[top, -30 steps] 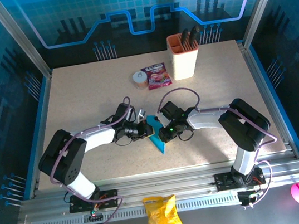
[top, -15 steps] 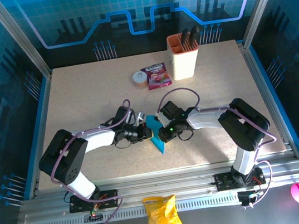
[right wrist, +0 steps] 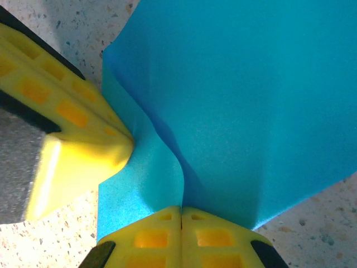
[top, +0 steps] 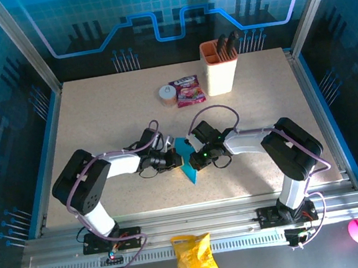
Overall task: Fold a paper plane with a square sheet of paper (pick it up from the middle)
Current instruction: Third fold the triangle at the center of the table.
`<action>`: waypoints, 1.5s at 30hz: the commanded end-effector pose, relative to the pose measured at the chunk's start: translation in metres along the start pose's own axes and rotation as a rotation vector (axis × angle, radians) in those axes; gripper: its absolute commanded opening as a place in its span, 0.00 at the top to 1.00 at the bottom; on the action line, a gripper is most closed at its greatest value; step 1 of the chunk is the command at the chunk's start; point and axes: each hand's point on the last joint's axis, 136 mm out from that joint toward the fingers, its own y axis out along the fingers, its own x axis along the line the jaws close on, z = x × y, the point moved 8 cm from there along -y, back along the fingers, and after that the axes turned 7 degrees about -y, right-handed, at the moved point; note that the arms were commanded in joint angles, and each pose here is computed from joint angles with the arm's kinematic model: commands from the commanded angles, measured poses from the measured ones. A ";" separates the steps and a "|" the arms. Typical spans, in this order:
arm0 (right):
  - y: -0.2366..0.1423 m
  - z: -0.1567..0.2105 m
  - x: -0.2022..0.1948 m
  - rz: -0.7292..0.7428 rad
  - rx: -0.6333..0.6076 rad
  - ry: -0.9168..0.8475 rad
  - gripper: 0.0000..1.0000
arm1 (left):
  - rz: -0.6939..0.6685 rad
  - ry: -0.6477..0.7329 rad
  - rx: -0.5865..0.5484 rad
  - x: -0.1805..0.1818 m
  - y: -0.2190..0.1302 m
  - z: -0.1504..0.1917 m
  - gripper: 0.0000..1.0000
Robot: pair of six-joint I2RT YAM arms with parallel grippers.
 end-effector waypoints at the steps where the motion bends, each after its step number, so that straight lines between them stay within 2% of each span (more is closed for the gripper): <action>1: 0.021 0.052 -0.027 0.114 0.221 0.087 1.00 | 0.008 0.048 -0.018 -0.005 0.004 -0.007 1.00; 8: 0.015 0.042 -0.021 0.085 0.199 0.086 1.00 | -0.015 0.036 -0.011 0.001 0.006 -0.005 1.00; 13: -0.019 0.021 -0.007 0.053 0.100 0.089 0.75 | -0.028 0.025 -0.004 0.005 0.008 -0.002 1.00; 16: -0.041 0.010 0.005 0.018 0.014 0.107 0.72 | -0.033 0.018 -0.003 0.007 0.008 -0.001 1.00; 19: -0.050 0.009 0.018 -0.010 -0.038 0.118 0.76 | -0.034 0.016 -0.006 0.007 0.007 -0.001 1.00; 24: -0.041 0.018 0.048 -0.024 -0.060 0.097 0.88 | -0.037 0.011 -0.010 0.007 0.007 -0.002 1.00; 30: -0.017 0.021 0.072 -0.043 -0.039 0.071 0.93 | -0.044 0.010 -0.008 0.005 0.006 -0.002 1.00; 36: 0.002 0.022 0.068 -0.031 -0.017 0.088 0.97 | -0.049 0.015 -0.008 0.004 0.004 -0.003 1.00; 45: -0.001 0.023 0.056 -0.064 -0.035 0.129 0.99 | -0.055 0.020 -0.005 0.004 0.004 -0.003 1.00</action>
